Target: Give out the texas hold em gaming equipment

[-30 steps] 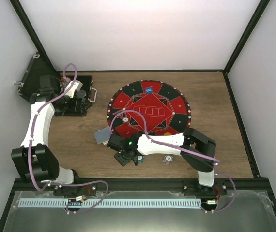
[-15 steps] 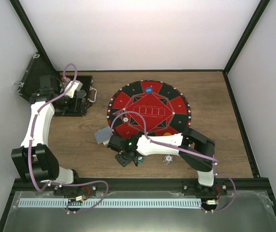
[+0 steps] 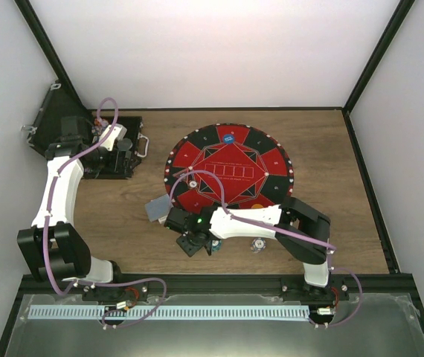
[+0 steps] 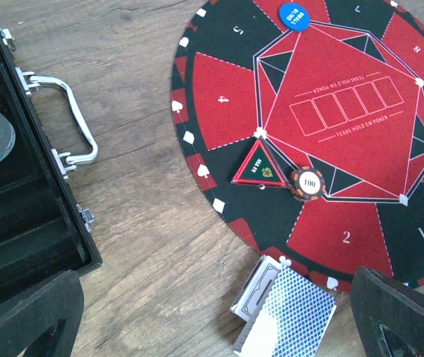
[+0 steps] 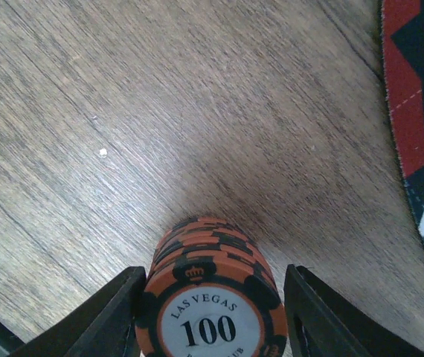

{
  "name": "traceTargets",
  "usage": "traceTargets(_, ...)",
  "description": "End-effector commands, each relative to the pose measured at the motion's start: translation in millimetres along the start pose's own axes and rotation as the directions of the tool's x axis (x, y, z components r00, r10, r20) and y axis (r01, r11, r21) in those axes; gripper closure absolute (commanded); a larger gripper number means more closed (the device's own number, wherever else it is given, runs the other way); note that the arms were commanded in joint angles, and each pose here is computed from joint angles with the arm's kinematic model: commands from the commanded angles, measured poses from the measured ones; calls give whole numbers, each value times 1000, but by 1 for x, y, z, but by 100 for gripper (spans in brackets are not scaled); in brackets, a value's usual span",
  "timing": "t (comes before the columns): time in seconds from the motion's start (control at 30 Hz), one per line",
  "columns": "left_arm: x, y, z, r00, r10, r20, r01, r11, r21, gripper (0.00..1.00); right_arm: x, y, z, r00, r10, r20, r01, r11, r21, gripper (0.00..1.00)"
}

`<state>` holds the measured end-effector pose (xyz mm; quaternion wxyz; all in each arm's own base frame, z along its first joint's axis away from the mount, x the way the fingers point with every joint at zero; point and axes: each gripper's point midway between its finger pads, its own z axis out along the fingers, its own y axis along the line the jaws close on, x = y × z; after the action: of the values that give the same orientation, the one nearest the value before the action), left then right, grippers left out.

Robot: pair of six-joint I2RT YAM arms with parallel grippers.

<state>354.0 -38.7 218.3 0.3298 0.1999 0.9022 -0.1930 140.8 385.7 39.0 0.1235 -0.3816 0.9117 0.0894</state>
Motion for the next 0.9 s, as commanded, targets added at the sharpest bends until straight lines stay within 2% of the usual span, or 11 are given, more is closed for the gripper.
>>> traceTargets(0.0, -11, -5, -12, 999, 37, 38, -37, 999, -1, 0, -19, 8, -22, 998, 0, 67, 0, 1000, -12, 49)
traceTargets(0.13, -10, -5, -11, 999, 35, 36, -35, 999, 0, 0, -18, 8, -22, 998, -1, 67, 1, 1000, -10, 50)
traceTargets(0.4, -10, -6, -11, 999, 34, 36, -35, 999, 3, 0, -17, 7, -21, 998, 4, 63, -4, 1000, -11, 60)
traceTargets(0.67, -11, -7, -12, 999, 38, 39, -38, 999, 4, 0, -24, 11, -34, 997, 0, 83, 2, 1000, -28, 59)
traceTargets(0.87, -10, -6, -12, 999, 35, 36, -35, 999, 2, 0, -22, 11, -32, 997, 0, 72, 2, 1000, -28, 48)
